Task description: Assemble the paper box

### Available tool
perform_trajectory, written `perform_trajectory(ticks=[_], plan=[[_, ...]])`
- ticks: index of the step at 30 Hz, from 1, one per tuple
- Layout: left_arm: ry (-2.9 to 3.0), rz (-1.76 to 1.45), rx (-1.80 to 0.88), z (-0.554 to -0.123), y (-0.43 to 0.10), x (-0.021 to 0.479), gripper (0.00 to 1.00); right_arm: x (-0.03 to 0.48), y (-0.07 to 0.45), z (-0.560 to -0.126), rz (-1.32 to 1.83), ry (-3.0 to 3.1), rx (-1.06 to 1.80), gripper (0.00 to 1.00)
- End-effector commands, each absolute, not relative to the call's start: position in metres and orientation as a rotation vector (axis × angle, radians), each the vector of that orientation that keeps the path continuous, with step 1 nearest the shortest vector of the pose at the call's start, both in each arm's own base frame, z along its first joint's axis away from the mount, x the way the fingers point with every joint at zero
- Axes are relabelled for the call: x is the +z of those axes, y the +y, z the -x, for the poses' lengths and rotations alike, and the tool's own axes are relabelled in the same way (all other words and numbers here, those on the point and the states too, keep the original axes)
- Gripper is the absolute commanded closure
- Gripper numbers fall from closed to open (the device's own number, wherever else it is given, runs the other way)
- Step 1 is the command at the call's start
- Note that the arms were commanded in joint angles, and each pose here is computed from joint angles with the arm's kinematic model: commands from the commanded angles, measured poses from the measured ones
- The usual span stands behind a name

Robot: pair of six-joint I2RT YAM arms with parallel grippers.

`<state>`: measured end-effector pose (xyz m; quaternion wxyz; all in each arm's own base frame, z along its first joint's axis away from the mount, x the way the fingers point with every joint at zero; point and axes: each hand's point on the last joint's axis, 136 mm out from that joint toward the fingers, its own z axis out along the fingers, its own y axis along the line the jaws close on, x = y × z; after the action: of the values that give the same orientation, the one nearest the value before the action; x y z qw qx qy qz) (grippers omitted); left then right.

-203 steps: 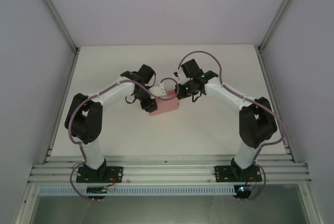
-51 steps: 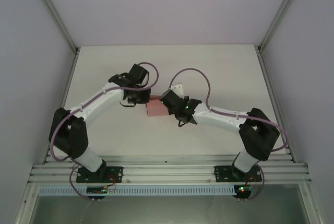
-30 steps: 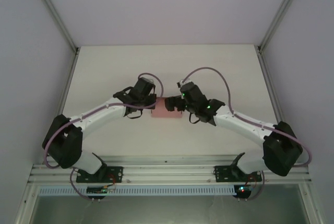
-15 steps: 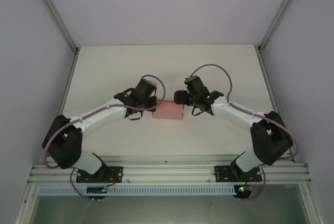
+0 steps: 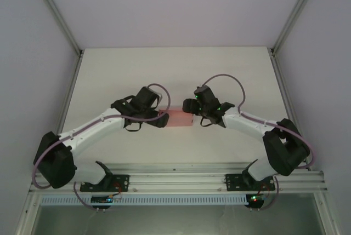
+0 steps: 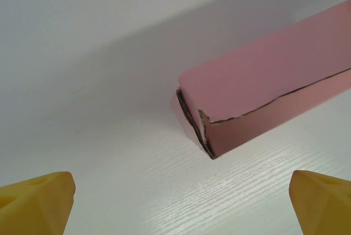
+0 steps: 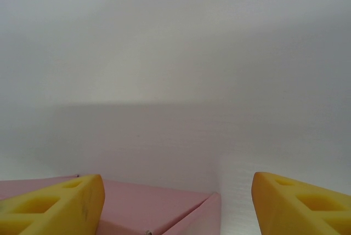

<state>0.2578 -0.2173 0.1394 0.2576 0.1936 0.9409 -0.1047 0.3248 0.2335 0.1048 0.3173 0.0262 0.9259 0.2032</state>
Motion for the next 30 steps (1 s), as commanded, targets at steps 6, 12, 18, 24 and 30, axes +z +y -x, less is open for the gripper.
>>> perform_trajectory(ticks=[6, 12, 18, 24, 30], plan=[[2.462, -0.126, -0.769, -0.294, -0.226, 0.189, 0.00, 0.043, 0.220, -0.286, 0.001, 2.601, 0.479, 0.28], [2.501, -0.062, -0.890, -0.310, -0.228, 0.160, 0.00, 0.043, 0.222, -0.288, 0.002, 2.579, 0.528, 0.28], [2.566, -0.081, -1.043, -0.291, -0.240, 0.115, 0.19, 0.036, 0.217, -0.288, -0.015, 2.572, 0.544, 0.28], [2.545, -0.046, -1.097, -0.276, -0.231, 0.073, 0.55, 0.023, 0.218, -0.286, 0.062, 2.521, 0.657, 0.35], [2.508, -0.153, -1.097, -0.264, -0.229, 0.041, 0.76, 0.010, 0.229, -0.281, 0.236, 2.395, 0.813, 0.48]])
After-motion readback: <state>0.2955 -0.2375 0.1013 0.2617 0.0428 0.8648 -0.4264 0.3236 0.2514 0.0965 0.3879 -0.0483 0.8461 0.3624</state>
